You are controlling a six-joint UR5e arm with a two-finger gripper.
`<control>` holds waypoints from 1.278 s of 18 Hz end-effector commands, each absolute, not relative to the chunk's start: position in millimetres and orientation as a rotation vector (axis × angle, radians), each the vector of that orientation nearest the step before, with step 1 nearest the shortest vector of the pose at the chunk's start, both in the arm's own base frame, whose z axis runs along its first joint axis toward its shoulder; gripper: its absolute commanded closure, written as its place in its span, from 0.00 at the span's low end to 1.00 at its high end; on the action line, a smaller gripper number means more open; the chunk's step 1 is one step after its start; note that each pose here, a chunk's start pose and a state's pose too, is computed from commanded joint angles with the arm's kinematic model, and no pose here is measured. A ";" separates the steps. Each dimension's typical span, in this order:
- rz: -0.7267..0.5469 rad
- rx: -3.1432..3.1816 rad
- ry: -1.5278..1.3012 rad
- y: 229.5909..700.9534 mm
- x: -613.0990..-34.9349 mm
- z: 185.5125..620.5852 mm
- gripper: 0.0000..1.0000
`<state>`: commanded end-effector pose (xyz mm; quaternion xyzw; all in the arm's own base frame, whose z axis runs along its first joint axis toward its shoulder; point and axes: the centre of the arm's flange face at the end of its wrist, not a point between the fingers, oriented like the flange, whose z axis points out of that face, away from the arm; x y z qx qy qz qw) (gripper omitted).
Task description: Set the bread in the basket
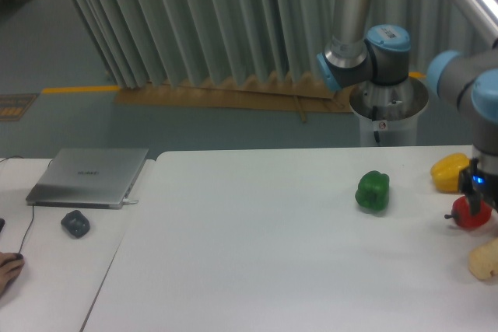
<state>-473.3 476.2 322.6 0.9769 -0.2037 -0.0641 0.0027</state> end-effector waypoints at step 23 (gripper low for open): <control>-0.098 2.987 -0.623 469.4 -479.8 266.9 0.98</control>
